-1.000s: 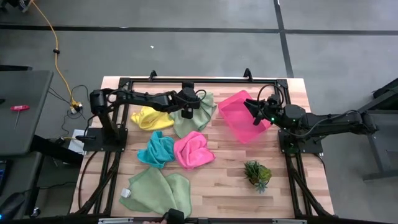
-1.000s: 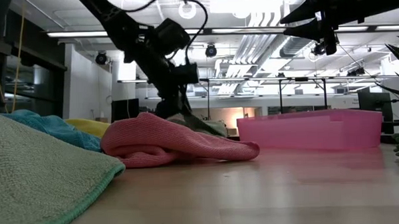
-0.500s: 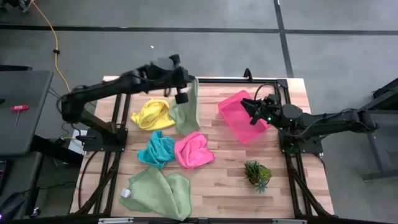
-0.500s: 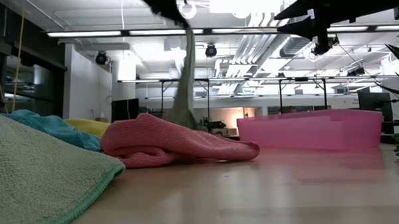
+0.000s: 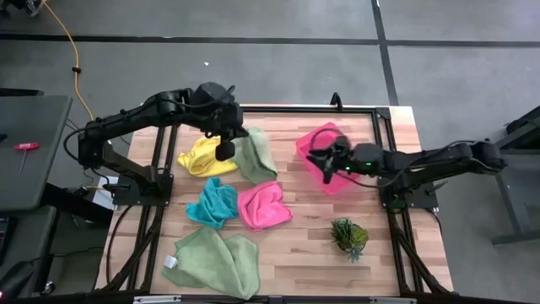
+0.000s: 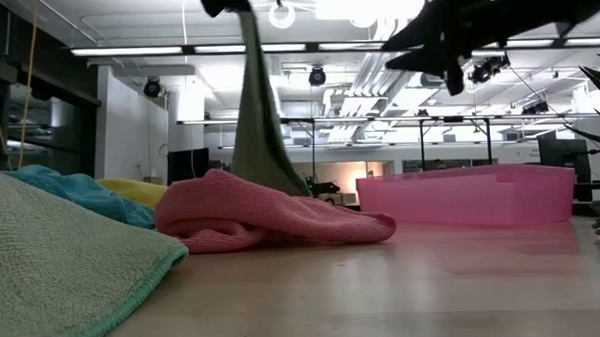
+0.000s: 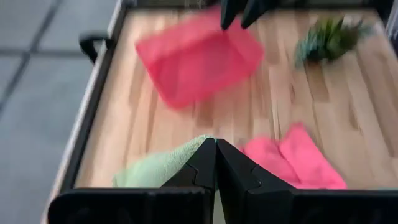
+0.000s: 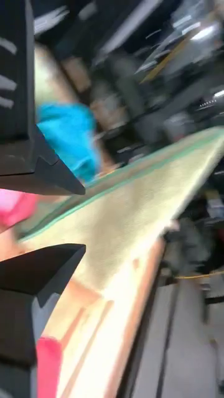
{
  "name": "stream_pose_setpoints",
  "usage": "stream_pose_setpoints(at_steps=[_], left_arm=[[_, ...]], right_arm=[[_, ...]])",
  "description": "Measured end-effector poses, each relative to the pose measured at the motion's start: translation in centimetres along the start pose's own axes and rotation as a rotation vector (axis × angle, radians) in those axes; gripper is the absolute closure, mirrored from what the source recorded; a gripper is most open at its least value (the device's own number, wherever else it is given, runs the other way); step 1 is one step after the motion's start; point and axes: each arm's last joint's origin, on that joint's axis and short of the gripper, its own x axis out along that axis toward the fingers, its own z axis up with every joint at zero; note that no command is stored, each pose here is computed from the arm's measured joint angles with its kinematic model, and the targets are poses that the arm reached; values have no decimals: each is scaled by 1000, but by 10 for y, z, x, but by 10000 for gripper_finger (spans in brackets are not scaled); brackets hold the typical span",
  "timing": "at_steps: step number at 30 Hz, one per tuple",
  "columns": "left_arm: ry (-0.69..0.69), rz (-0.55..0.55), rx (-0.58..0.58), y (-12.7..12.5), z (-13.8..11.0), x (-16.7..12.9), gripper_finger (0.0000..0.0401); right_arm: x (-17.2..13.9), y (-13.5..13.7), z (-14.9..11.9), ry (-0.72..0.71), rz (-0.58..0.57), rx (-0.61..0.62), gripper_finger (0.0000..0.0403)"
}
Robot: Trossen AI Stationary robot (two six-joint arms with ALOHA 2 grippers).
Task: Fold microfiber towels
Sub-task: Fold the top light green microfiber cloth
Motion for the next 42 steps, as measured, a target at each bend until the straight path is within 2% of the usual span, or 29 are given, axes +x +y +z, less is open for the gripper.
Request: stream_pose_setpoints(at_steps=[6, 10, 15, 22, 27, 33, 42], left_arm=[[47, 30, -71, -13, 0, 6, 401], [125, 33, -133, -20, -7, 5, 401], [246, 117, -177, -29, -22, 11, 401], [355, 122, -218, -38, -46, 33, 401], [380, 150, -229, -40, -53, 41, 401], [378, 157, -227, -40, -53, 41, 401], [377, 156, -225, -40, -53, 41, 401]], right_arm=[[40, 9, -8, 249, -71, -170, 274], [68, 12, -21, 364, -69, -218, 274], [102, 14, -38, 453, -82, -240, 274], [140, 14, -61, 533, -96, -328, 274], [159, 13, -74, 580, -100, -385, 274], [171, 10, -83, 619, -162, -472, 274], [177, 5, -92, 635, -199, -501, 274]])
